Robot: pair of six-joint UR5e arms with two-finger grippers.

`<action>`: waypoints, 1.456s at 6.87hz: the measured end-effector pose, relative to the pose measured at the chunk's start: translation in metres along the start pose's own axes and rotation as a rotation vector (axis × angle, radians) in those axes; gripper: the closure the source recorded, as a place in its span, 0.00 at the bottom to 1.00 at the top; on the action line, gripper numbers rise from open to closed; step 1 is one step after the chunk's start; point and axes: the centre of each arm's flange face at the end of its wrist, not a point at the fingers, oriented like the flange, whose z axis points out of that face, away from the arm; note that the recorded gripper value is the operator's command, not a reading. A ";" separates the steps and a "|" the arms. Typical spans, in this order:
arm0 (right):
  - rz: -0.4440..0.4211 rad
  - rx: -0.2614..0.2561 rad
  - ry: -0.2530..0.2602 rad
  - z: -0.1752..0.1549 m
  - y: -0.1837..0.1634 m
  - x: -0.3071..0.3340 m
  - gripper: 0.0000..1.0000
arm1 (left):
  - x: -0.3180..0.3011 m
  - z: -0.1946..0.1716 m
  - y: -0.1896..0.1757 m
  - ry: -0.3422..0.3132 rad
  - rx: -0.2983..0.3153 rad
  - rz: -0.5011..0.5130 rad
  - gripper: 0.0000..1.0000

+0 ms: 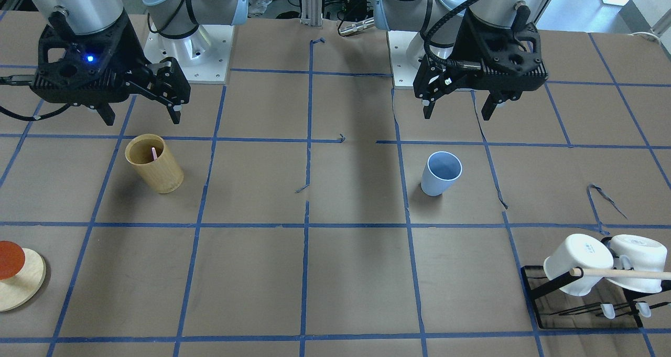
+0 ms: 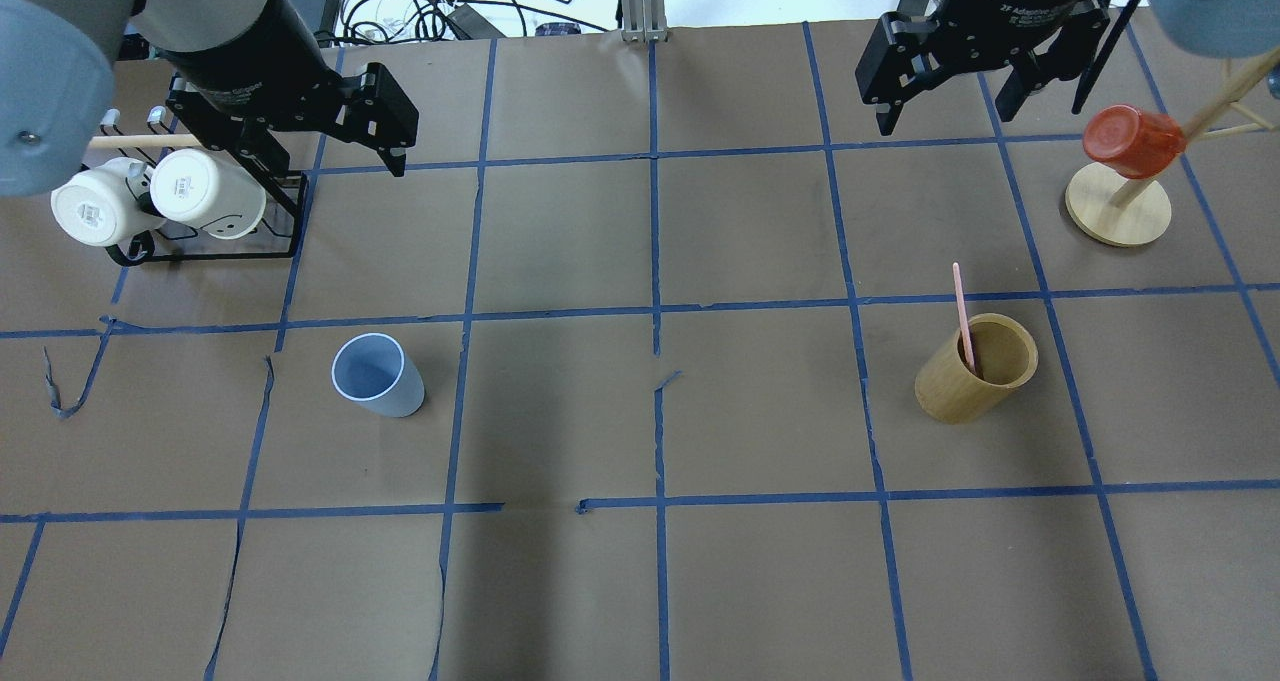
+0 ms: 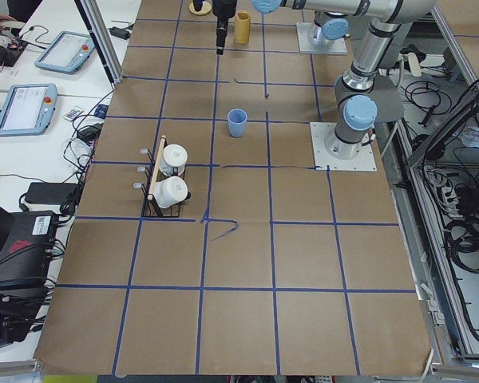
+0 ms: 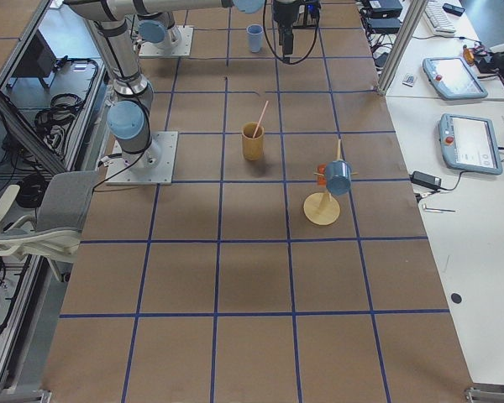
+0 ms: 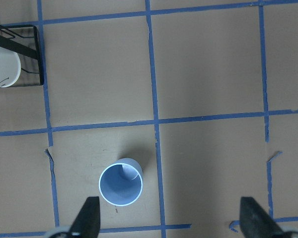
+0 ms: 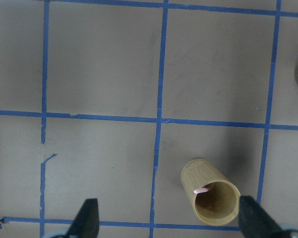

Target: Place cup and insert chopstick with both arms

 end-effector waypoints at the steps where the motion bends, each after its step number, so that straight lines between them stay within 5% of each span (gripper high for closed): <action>1: 0.000 0.000 0.000 0.000 0.000 0.000 0.00 | 0.000 0.003 -0.002 0.000 -0.005 -0.004 0.00; 10: 0.001 0.003 -0.004 0.000 0.000 0.000 0.00 | 0.005 0.015 -0.011 0.009 -0.030 0.005 0.00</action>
